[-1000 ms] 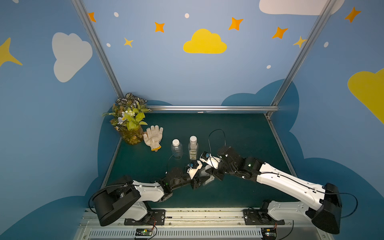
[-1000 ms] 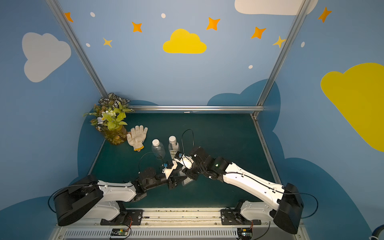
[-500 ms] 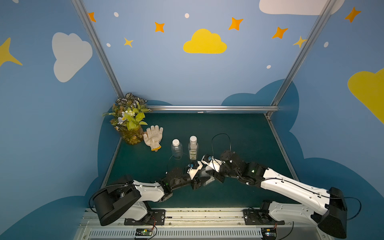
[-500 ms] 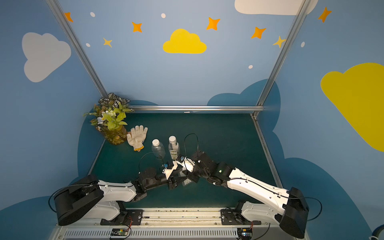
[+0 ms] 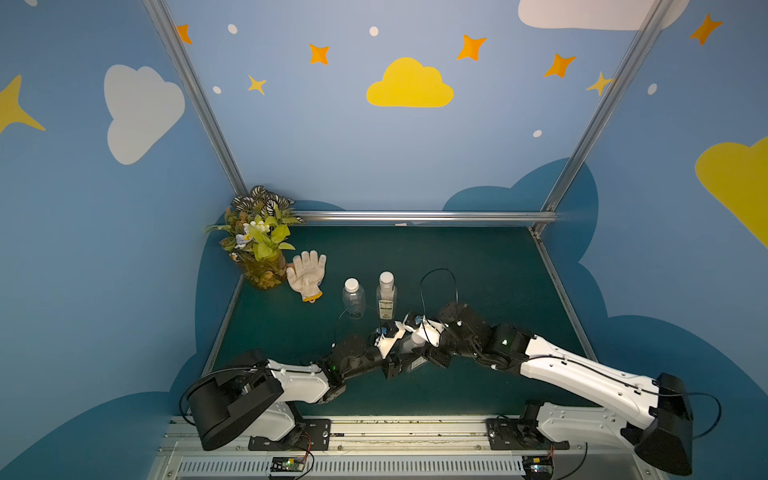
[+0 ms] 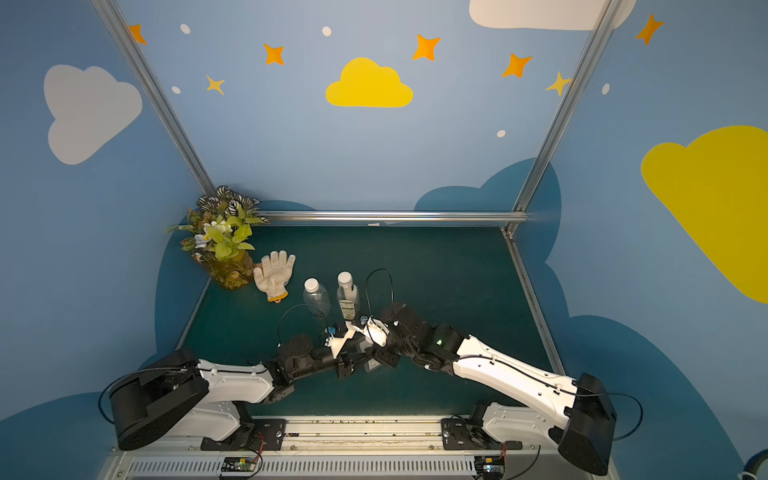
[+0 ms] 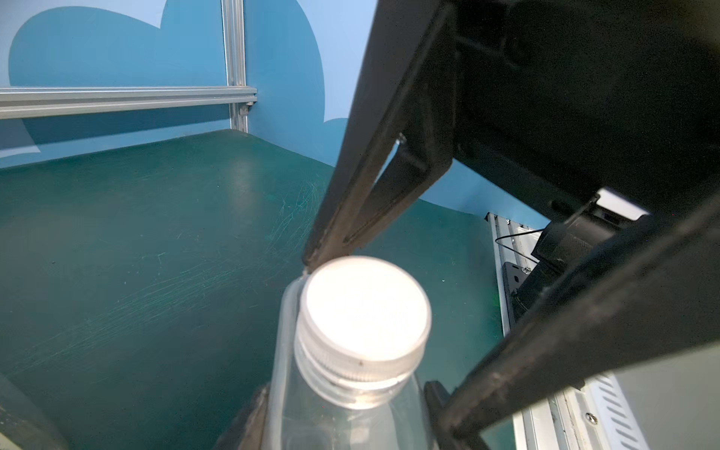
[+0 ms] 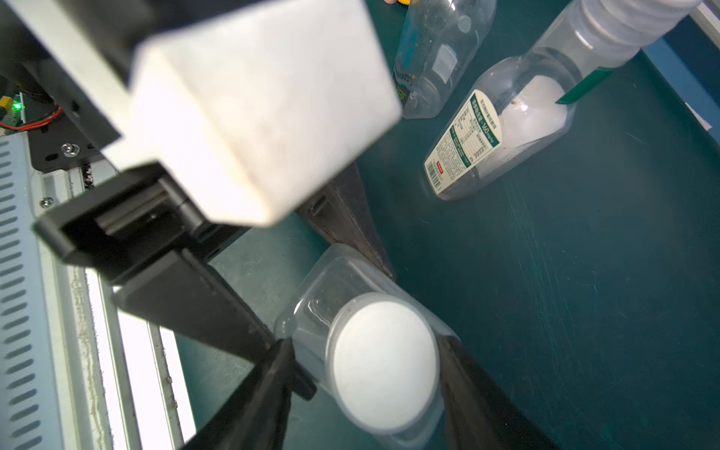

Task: Screw on the bottle caps
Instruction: Screw the bottle cap onto the plastic bottle.

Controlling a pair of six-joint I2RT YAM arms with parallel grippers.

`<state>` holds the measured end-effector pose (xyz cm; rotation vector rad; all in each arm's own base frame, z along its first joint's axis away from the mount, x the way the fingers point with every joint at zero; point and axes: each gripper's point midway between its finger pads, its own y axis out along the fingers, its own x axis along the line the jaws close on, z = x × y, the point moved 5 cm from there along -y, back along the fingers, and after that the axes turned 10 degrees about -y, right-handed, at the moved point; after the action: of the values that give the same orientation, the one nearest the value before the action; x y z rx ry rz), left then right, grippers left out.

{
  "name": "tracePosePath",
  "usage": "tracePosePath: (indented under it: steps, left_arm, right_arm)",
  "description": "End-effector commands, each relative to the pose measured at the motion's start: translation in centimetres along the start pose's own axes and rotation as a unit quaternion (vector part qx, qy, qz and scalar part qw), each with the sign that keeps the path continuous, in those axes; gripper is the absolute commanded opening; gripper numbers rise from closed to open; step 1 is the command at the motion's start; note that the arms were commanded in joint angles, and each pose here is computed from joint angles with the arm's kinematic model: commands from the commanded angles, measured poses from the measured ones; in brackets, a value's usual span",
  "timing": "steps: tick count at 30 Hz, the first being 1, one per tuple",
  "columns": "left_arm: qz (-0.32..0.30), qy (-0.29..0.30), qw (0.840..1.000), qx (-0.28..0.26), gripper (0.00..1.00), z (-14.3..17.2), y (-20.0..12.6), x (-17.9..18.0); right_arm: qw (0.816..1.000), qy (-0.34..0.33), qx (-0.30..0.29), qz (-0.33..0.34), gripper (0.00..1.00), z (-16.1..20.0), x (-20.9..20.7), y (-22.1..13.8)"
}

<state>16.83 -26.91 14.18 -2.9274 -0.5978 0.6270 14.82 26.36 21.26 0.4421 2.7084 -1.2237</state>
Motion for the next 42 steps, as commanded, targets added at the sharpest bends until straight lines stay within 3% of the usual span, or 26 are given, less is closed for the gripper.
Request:
tracePosePath:
  steps: [1,8,11,14,20,28,42]
  left_arm:
    - [-0.015,-0.025,0.998,0.049,0.04,2.2,0.0,0.7]
    - [-0.014,-0.025,0.998,0.05,0.03,2.3,0.0,0.7]
    - [-0.011,-0.025,0.998,0.049,0.03,2.3,0.0,0.7]
    - [-0.009,-0.024,0.998,0.048,0.03,2.3,0.0,0.6]
    - [0.007,-0.024,0.998,0.051,0.03,2.4,0.2,0.3]
    - [0.017,-0.025,0.998,0.057,0.03,2.7,0.5,0.2]
    - [0.027,-0.031,0.997,0.061,0.03,3.1,1.0,0.3]
  right_arm:
    - [1.0,-0.003,-0.013,0.001,0.68,-1.3,-0.2,-1.2]
    - [0.998,-0.004,-0.065,0.009,0.82,-3.3,-1.0,-4.7]
    - [0.996,-0.009,-0.087,-0.019,0.84,-4.3,-1.3,-6.8]
    - [0.995,-0.035,-0.071,-0.068,0.83,-4.2,-1.4,-7.3]
    - [0.984,-0.119,-0.015,-0.131,0.82,-3.2,-1.6,-6.2]
    - [0.966,-0.232,0.0,-0.119,0.78,-3.1,-2.5,-5.1]
    - [0.956,-0.247,0.051,-0.147,0.68,-1.8,-2.4,-1.9]
